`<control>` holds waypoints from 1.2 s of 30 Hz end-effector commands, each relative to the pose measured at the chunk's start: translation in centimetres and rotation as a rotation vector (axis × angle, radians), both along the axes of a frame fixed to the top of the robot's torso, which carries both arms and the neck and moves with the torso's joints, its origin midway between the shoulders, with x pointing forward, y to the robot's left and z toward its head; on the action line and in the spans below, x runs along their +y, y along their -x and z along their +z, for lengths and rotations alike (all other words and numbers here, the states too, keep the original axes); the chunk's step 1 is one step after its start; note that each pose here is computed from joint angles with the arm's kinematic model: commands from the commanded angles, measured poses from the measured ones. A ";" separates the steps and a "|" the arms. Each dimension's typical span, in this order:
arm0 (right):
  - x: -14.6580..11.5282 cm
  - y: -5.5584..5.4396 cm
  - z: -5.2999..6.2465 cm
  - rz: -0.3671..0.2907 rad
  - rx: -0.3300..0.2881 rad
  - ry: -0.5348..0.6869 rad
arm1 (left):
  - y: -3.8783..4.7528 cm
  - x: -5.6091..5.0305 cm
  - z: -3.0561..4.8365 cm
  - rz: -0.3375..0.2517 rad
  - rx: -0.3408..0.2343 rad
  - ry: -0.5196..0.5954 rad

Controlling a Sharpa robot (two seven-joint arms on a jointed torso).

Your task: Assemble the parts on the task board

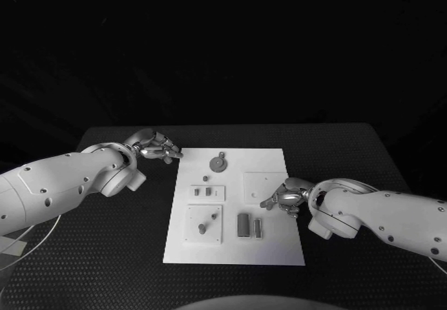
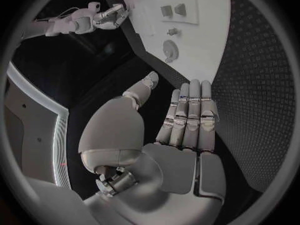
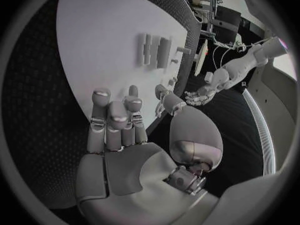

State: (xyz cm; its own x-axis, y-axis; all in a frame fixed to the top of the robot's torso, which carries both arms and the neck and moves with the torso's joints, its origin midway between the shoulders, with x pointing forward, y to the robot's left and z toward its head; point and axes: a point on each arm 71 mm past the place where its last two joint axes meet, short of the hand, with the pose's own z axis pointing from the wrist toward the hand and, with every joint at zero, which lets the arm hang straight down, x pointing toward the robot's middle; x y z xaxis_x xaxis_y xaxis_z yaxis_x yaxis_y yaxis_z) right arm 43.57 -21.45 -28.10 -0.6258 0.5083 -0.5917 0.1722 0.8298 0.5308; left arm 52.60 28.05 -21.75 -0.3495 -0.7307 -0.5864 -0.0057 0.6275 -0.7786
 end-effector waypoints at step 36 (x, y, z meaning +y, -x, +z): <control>-1.6 -14.6 4.8 -0.192 -0.417 -0.751 | -3.88 -2.5 2.52 0.111 -0.042 0.471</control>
State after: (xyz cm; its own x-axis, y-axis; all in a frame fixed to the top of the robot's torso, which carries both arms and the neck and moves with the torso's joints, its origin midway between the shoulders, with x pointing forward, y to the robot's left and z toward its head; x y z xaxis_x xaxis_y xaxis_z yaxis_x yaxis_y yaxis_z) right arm 58.26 -23.66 -23.62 -0.2436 0.9269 -0.2856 -0.0251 0.2883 0.9572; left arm 56.45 25.72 -19.51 -0.2304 -0.9431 -0.2396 -0.0437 0.2560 -0.9657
